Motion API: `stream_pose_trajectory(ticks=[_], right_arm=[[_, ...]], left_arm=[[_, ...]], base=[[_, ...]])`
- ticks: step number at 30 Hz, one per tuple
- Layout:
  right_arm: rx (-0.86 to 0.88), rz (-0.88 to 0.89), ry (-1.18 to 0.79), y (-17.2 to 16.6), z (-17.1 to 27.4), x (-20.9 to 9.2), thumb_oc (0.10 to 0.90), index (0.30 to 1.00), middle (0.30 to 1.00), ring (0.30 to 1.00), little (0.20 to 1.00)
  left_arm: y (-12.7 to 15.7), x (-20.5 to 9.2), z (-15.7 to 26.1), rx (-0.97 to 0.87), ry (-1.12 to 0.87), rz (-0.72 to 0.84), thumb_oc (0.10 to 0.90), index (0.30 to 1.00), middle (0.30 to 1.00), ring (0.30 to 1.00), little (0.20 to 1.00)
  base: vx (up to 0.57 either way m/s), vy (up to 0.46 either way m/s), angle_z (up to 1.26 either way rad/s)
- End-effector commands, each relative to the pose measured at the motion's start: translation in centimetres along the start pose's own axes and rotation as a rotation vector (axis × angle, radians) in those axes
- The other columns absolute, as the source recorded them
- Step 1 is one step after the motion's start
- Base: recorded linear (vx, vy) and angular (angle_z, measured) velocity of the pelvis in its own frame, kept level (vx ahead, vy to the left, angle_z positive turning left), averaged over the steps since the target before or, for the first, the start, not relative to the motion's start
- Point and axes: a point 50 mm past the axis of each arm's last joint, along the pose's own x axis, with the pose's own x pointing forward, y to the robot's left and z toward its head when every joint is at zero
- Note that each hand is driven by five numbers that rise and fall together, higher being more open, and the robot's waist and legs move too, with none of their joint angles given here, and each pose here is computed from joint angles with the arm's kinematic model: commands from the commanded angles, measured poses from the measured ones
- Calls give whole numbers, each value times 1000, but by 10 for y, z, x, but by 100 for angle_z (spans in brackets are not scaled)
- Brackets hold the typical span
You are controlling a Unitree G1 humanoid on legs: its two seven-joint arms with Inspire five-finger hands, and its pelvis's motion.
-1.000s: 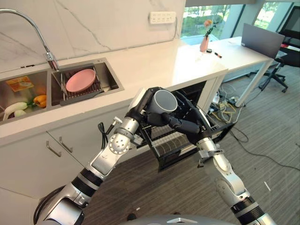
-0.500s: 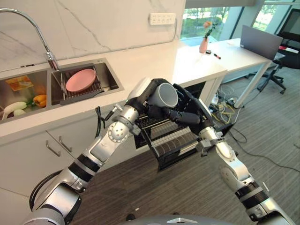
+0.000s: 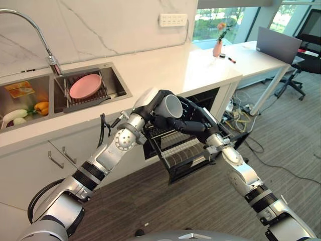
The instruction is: Place the dishes in the dishwasher.
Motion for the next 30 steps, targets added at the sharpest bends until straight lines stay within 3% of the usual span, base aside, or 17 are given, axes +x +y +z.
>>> stream_pose_trajectory(ticks=[1,8,9,10,11,21,30], right_arm=[[47,32,-332,35,90,61,400,300,300,300,300],[81,-18,-365,35,87,54,400,300,300,300,300],[94,-34,-374,34,87,52,400,300,300,300,300],[101,-48,-382,31,87,50,400,300,300,300,300],[125,-65,-390,29,86,47,400,300,300,300,300],[288,-136,-436,17,82,29,400,300,300,300,300],[333,-172,-441,11,78,23,400,300,300,300,300]], left_arm=[[-60,-7,164,-96,-830,-330,400,300,300,300,300],[-55,-6,159,-76,-814,-276,400,300,300,300,300],[-54,-5,157,-80,-803,-261,529,493,493,493,493],[-53,-6,155,-83,-795,-252,693,740,740,740,740],[-52,-6,152,-93,-779,-232,800,900,900,900,900],[-38,-9,133,-120,-701,-111,800,900,900,900,900],[-30,-13,119,-160,-640,-37,800,900,900,900,900]], base=[[0,0,0],[0,0,0],[0,0,0],[0,0,0],[0,0,0],[0,0,0],[2,-1,5]])
